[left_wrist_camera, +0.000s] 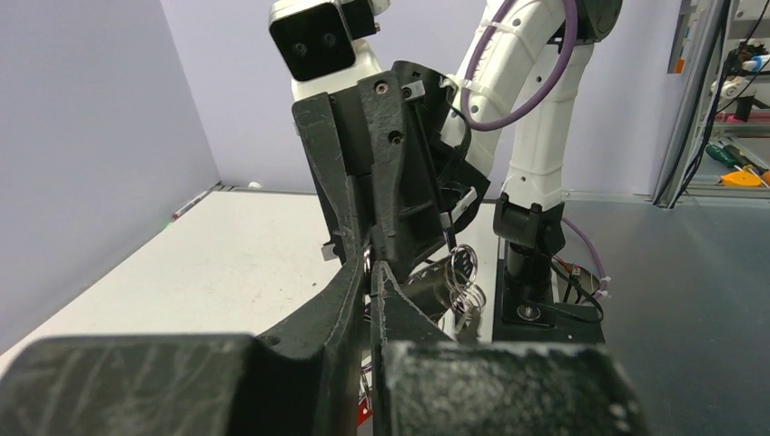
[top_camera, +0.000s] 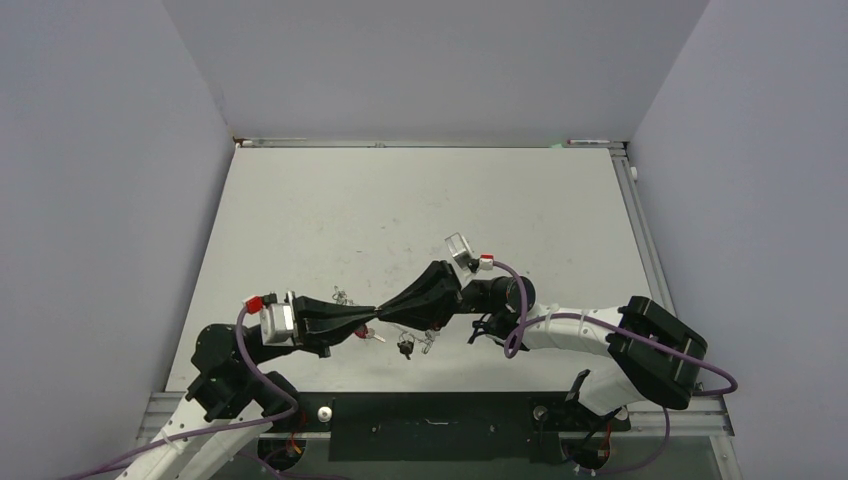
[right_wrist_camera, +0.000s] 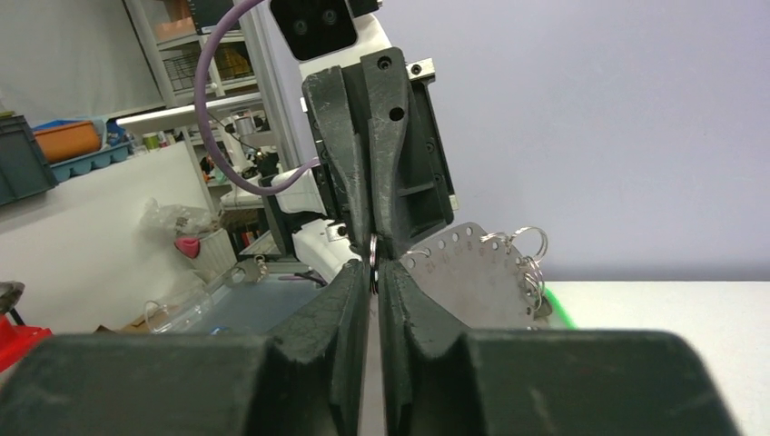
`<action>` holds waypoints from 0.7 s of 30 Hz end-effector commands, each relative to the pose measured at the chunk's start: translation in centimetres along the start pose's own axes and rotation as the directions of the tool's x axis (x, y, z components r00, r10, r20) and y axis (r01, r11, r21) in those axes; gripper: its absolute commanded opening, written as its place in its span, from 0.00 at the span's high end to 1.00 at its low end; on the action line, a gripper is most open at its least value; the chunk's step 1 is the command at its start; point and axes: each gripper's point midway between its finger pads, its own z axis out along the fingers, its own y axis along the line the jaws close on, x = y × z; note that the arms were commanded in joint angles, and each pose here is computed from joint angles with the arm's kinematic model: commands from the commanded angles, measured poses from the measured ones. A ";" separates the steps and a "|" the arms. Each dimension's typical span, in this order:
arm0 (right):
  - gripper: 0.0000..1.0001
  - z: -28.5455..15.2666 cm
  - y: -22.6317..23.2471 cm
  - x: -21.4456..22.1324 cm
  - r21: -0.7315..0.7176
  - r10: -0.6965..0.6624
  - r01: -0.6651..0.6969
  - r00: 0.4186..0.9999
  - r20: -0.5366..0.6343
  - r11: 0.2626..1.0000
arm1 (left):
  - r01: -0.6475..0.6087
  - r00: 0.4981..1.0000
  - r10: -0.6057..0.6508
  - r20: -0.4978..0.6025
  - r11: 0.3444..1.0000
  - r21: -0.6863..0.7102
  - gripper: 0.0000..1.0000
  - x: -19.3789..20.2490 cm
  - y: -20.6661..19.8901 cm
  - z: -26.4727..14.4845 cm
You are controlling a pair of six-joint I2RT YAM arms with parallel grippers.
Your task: Put the keys on the keyring
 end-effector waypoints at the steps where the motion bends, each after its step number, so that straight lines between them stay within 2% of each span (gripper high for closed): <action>1: 0.81 1.9 3.2 -4.6 -0.112 -0.151 0.164 0.982 0.113 0.980 | 0.007 0.998 -0.010 -0.068 0.999 -0.045 1.00 0.5 1.0 0.1; 4: 0.64 1.9 2.4 -3.9 -0.079 -0.178 0.181 0.983 0.040 0.980 | -0.009 0.996 0.004 -0.088 0.998 -0.065 1.00 0.2 1.4 0.1; 7: 0.57 1.4 1.2 -2.7 -0.020 -0.235 0.234 0.968 -0.089 0.972 | -0.026 0.994 0.020 -0.107 0.998 -0.062 1.00 -0.2 1.3 0.0; 11: 0.56 0.4 -0.2 -2.5 0.035 -0.349 0.371 0.899 -0.265 0.928 | -0.034 0.987 0.025 -0.158 0.998 -0.054 1.00 0.2 1.1 -0.3; 15: 0.60 -0.7 -1.8 -2.3 0.084 -0.379 0.439 0.845 -0.378 0.895 | -0.027 0.977 0.023 -0.212 0.999 -0.018 1.00 0.5 0.7 -0.3; 21: 0.61 -1.7 -2.3 -0.3 0.038 -0.340 0.420 0.781 -0.524 0.907 | -0.061 0.973 0.058 -0.223 0.998 -0.006 1.00 -0.1 0.8 -0.1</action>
